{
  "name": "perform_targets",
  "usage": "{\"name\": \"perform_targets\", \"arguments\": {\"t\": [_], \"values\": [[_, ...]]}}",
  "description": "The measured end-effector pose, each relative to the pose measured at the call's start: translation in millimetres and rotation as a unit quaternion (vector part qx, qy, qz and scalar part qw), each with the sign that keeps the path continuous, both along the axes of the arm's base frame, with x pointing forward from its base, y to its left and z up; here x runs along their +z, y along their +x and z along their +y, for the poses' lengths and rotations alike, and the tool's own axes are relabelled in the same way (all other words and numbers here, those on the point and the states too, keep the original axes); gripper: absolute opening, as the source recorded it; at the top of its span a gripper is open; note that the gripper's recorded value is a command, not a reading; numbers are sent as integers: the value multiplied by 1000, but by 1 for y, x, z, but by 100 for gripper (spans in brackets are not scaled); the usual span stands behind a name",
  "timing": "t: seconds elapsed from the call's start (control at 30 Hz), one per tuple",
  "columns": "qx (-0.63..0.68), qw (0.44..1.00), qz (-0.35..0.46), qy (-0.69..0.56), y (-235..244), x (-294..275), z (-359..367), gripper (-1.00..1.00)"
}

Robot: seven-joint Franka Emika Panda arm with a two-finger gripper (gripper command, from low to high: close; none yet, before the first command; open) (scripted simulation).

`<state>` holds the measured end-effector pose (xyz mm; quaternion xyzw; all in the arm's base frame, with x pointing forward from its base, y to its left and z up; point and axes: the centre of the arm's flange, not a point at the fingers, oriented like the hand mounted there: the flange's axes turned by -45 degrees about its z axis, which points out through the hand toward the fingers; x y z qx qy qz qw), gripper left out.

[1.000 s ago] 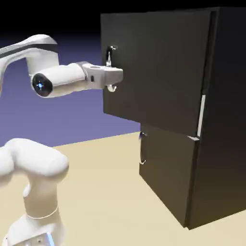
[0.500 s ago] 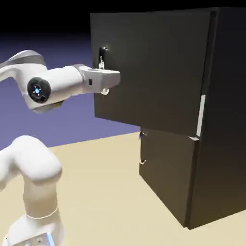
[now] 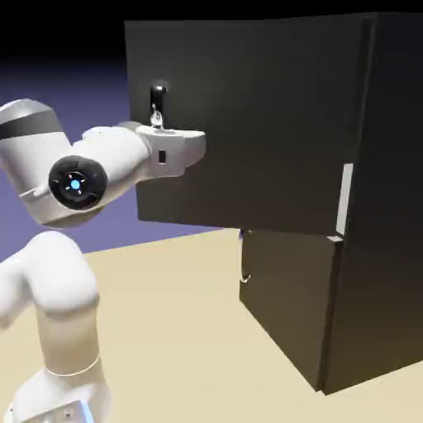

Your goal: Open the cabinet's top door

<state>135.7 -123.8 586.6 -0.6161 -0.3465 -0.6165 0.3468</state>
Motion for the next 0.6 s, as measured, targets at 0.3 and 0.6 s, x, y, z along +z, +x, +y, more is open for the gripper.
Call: {"name": "perform_targets", "arguments": {"t": [0.3,0.6], "values": [[140,990,0,0,1,0,-101,-100],[246,969,0,0,21,0,-177,100]]}}
